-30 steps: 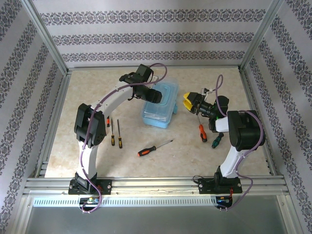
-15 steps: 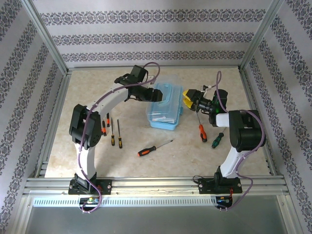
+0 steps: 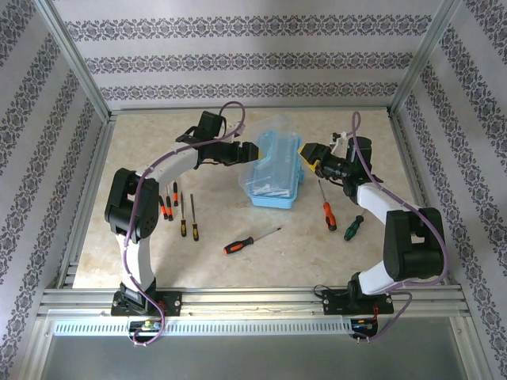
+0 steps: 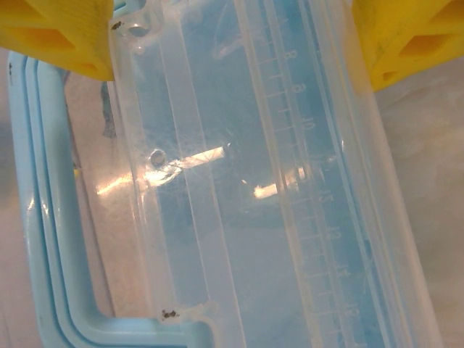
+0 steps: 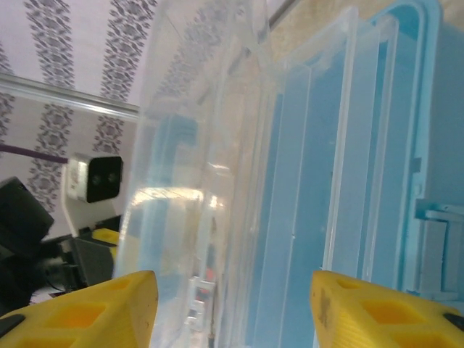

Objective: Pack the tool kit

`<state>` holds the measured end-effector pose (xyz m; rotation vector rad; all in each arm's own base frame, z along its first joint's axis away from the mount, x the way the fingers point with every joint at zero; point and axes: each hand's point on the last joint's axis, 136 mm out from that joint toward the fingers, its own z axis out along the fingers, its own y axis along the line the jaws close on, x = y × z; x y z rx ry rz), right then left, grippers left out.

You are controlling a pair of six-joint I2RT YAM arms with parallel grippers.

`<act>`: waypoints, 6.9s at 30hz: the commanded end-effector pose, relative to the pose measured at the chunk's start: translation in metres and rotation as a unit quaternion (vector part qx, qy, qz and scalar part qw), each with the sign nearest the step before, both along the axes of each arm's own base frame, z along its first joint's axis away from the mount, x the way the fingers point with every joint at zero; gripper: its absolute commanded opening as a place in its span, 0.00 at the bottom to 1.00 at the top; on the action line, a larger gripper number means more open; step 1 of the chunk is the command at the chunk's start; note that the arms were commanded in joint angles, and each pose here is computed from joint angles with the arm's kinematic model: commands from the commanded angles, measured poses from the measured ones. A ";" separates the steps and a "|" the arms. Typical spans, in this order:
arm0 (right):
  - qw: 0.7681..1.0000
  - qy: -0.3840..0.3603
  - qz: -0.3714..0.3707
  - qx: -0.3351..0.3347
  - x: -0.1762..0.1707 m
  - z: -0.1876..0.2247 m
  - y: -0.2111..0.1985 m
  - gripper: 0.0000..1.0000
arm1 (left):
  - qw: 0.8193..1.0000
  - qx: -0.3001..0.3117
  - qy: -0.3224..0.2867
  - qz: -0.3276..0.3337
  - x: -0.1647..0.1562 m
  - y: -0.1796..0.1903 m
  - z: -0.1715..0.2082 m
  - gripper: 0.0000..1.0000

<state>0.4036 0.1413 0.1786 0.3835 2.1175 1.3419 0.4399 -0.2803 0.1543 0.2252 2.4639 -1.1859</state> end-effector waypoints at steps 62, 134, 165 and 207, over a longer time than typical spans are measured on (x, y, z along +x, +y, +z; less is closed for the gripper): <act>0.990 -0.040 0.108 0.077 0.016 0.059 0.079 0.39 | 0.955 0.142 0.031 0.260 -0.013 0.150 -0.009 1.00; 0.976 -0.028 0.104 -0.189 0.016 0.066 0.079 0.55 | 0.942 0.224 0.127 0.216 -0.011 0.179 -0.106 1.00; 0.934 0.143 0.015 -0.327 0.004 -0.111 -0.003 0.33 | 0.909 0.321 0.150 0.217 0.046 0.209 -0.118 1.00; 0.939 0.099 0.007 -0.328 0.024 -0.028 -0.007 0.48 | 0.854 0.364 -0.003 0.372 0.000 0.273 0.032 1.00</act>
